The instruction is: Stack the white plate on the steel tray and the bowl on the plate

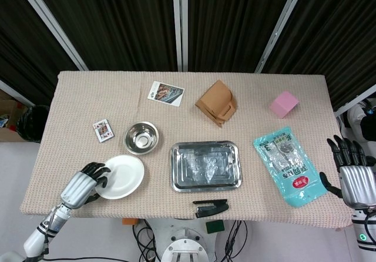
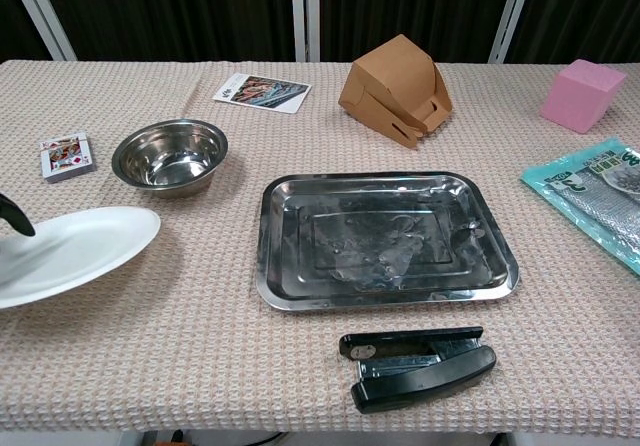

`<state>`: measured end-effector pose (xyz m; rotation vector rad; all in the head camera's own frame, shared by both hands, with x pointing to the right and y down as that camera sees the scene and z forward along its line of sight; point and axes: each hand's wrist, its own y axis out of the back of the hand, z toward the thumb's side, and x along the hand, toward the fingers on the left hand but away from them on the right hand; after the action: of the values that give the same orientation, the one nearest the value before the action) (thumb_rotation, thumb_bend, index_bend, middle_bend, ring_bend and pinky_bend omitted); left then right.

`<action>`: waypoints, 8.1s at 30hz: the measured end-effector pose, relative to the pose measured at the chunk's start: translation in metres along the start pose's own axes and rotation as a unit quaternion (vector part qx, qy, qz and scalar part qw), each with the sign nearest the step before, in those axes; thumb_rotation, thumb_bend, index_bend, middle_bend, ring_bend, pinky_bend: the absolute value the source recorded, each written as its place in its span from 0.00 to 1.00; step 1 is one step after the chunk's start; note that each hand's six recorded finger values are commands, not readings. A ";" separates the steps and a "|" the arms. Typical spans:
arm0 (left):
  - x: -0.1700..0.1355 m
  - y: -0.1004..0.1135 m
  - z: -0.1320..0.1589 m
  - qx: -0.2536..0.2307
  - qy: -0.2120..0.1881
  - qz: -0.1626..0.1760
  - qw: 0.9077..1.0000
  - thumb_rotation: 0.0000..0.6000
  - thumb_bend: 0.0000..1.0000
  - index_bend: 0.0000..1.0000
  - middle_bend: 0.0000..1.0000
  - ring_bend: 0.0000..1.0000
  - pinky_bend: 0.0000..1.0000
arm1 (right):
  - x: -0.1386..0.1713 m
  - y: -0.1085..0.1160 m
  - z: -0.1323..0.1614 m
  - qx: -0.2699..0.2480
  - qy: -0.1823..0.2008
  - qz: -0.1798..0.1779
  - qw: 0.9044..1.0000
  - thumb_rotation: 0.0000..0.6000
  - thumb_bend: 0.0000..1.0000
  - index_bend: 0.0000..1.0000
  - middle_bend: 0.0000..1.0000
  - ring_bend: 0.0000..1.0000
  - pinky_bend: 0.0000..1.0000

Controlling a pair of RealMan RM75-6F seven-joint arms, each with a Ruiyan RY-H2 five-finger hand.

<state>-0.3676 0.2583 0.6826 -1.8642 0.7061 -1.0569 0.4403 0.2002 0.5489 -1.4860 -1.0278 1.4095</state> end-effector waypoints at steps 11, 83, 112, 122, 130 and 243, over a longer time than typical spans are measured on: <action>-0.017 0.048 -0.008 0.013 0.002 0.093 0.996 1.00 0.39 0.70 0.38 0.27 0.30 | 0.000 0.000 0.001 -0.002 0.001 -0.002 1.000 1.00 0.32 0.00 0.00 0.00 0.00; 0.238 -0.006 0.190 0.103 -0.262 0.025 0.959 1.00 0.34 0.44 0.40 0.27 0.29 | -0.004 0.012 -0.027 -0.013 -0.022 -0.033 0.999 1.00 0.32 0.00 0.00 0.00 0.00; 0.225 0.008 0.175 0.141 -0.265 0.038 0.953 1.00 0.00 0.10 0.26 0.19 0.27 | -0.003 0.012 -0.025 -0.013 -0.019 -0.032 0.999 1.00 0.32 0.00 0.00 0.00 0.00; 0.189 0.045 0.115 0.124 -0.191 0.052 0.972 1.00 0.00 0.27 0.30 0.19 0.28 | -0.005 0.012 -0.022 -0.016 -0.013 -0.039 0.999 1.00 0.32 0.00 0.00 0.00 0.00; 0.155 0.032 0.049 0.100 -0.079 0.005 0.992 1.00 0.02 0.28 0.29 0.18 0.28 | -0.006 0.013 -0.016 -0.011 -0.005 -0.038 0.999 1.00 0.35 0.00 0.00 0.00 0.00; 0.249 -0.012 0.230 0.152 -0.273 -0.006 0.950 1.00 0.43 0.70 0.37 0.21 0.28 | -0.011 0.013 -0.025 -0.015 -0.010 -0.058 0.998 1.00 0.39 0.00 0.00 0.00 0.00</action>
<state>-0.0458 0.1602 0.7274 -1.7686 0.1938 -0.5663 0.4649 0.1848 0.5408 -1.4134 -1.1332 1.3344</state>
